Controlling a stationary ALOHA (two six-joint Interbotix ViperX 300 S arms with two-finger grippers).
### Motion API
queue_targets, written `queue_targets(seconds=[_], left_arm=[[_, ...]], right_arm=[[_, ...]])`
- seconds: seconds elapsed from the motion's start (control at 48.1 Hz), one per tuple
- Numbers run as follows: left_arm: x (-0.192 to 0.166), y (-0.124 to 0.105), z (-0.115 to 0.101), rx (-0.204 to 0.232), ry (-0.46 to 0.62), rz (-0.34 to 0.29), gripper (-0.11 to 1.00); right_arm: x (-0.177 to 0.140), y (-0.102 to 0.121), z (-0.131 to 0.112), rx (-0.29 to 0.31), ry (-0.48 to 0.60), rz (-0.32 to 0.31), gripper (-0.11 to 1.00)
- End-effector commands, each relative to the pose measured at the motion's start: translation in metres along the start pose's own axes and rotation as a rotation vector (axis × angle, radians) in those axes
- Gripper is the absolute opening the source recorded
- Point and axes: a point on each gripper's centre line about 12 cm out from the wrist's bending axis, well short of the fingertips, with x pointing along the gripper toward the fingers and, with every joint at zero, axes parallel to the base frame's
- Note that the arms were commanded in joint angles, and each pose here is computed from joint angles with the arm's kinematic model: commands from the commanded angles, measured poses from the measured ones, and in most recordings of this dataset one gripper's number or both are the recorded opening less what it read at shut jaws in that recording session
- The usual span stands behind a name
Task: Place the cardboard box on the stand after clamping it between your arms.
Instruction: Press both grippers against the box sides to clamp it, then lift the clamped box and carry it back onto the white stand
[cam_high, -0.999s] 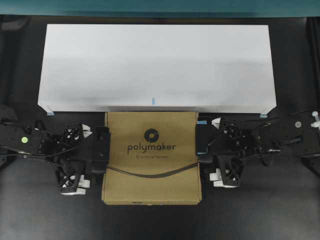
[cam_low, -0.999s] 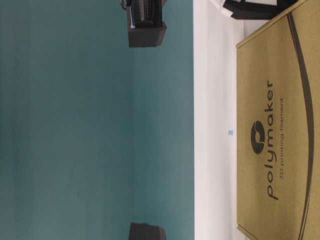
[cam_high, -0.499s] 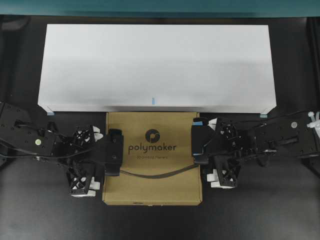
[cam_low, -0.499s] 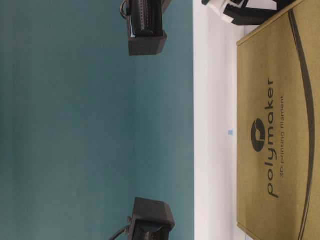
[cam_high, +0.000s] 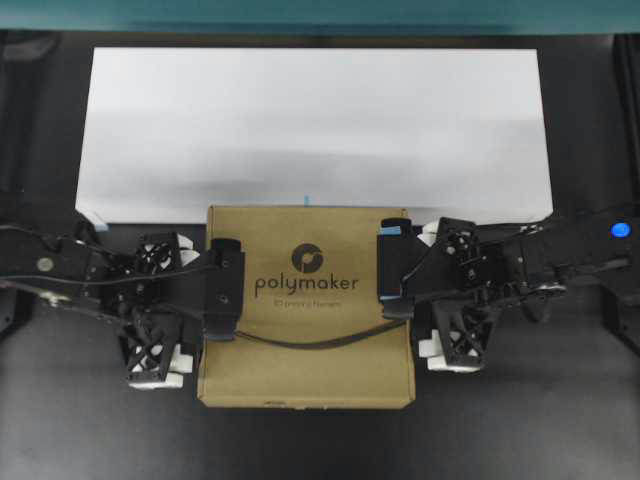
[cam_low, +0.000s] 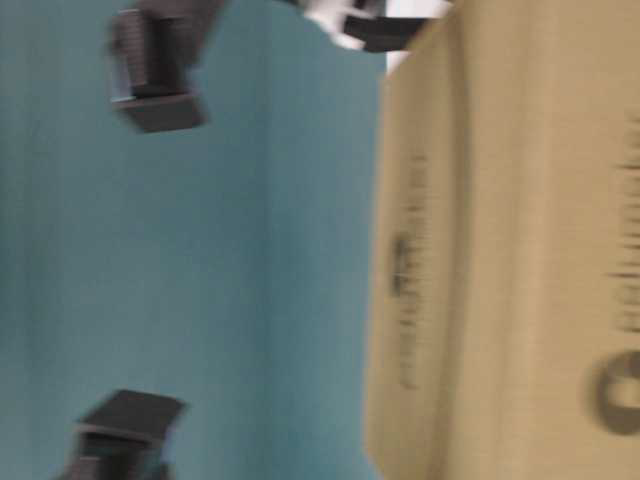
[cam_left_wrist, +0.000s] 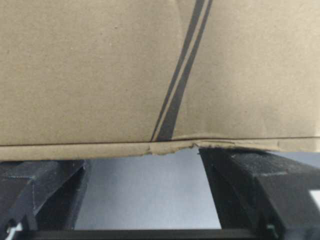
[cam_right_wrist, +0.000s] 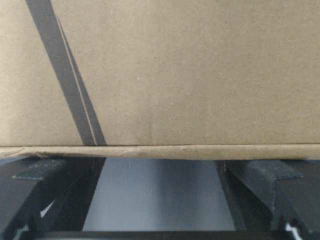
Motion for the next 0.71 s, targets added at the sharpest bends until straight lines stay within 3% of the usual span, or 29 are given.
queue_targets(seconds=[0.0,0.187,0.333,0.499,0.686], left_arm=[[-0.029,0.010,0.038,-0.039,-0.110,0.013,0.77],[-0.068,0.026,0.071,-0.077,-0.095,0.054,0.77],[-0.084,0.039,0.085,-0.045,-0.090,0.085,0.77],[-0.083,0.046,0.083,-0.016,-0.078,0.099,0.77],[-0.081,0.068,0.070,-0.060,-0.053,0.136,0.77]], right_arm=[[-0.036,0.012,0.035,-0.023,-0.089,0.025,0.78],[-0.067,0.011,0.055,-0.018,-0.096,0.021,0.78],[-0.078,0.004,0.067,-0.019,-0.120,0.004,0.78],[-0.077,-0.004,0.067,-0.052,-0.117,-0.013,0.78],[-0.078,-0.022,0.069,-0.077,-0.124,-0.046,0.78]])
